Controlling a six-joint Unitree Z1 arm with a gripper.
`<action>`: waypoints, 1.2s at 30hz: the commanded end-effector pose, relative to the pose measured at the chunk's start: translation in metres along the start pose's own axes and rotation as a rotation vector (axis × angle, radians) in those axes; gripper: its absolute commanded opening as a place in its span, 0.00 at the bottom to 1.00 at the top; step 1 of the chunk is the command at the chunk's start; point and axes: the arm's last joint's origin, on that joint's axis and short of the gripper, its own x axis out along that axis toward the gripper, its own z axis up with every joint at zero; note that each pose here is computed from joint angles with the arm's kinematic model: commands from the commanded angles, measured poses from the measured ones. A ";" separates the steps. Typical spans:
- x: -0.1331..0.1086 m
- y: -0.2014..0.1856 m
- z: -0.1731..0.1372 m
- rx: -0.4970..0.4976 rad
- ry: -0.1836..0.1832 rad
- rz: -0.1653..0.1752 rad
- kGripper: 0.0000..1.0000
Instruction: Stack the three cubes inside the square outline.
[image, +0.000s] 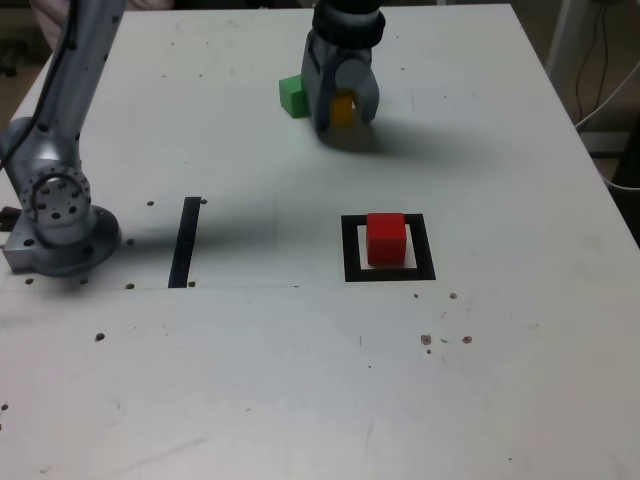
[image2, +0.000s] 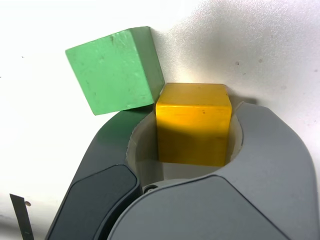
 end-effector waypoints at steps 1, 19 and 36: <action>-0.014 -0.003 -0.008 0.004 -0.019 0.011 0.29; -0.102 -0.124 -0.072 0.202 -0.163 0.021 0.29; -0.114 -0.232 -0.105 0.263 -0.180 0.021 0.29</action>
